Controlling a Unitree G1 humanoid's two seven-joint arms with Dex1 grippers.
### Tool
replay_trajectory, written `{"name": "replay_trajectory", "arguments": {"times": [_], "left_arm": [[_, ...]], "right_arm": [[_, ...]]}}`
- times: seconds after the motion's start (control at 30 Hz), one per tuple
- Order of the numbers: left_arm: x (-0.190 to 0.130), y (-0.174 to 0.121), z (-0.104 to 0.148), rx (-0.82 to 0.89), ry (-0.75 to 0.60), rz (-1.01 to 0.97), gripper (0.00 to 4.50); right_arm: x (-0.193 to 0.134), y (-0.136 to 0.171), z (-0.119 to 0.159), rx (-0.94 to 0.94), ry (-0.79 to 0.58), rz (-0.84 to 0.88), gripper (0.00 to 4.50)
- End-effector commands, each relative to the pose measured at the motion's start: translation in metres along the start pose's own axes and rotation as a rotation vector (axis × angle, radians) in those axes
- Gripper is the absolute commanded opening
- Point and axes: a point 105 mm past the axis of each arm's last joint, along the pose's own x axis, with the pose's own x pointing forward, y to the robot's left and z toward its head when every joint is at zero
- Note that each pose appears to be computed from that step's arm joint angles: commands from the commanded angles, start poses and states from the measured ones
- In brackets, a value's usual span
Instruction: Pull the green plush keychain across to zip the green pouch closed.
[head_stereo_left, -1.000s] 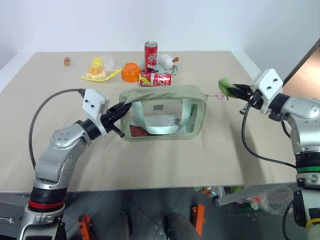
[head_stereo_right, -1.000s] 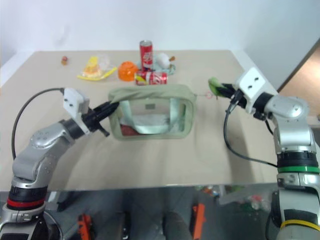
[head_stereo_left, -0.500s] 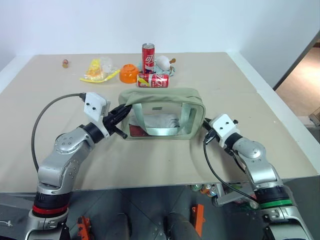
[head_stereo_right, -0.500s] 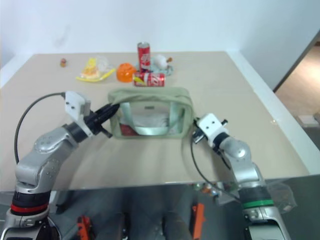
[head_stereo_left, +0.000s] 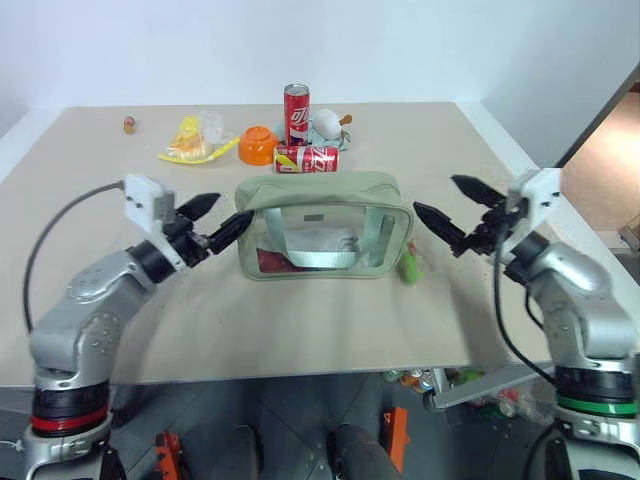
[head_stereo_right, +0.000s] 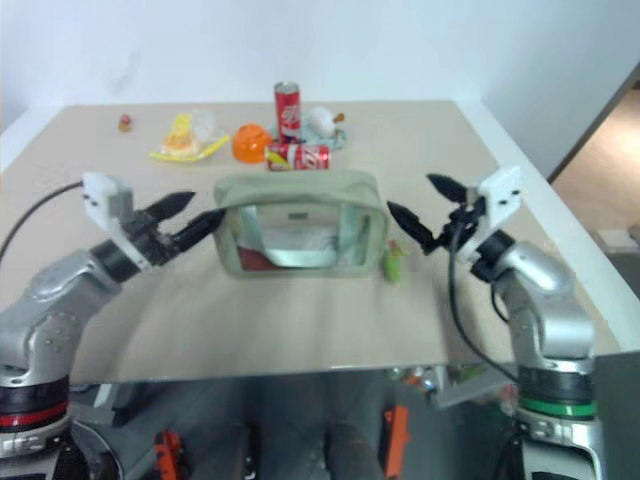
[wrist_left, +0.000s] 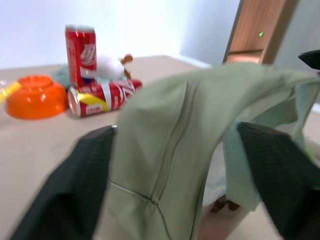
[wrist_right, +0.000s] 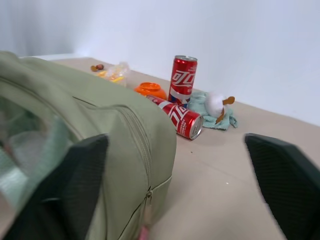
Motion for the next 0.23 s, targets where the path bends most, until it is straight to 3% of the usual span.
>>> {"name": "replay_trajectory", "arguments": {"times": [0.03, 0.23], "left_arm": [[-0.026, 0.000, -0.003, 0.057, 0.049, 0.016, 4.47], [-0.045, -0.008, -0.048, 0.181, 0.244, 0.046, 4.47]], "right_arm": [[-0.016, 0.011, 0.014, 0.002, 0.011, 0.062, 4.50], [-0.033, 0.057, -0.017, 0.029, 0.135, 0.176, 4.50]]}}
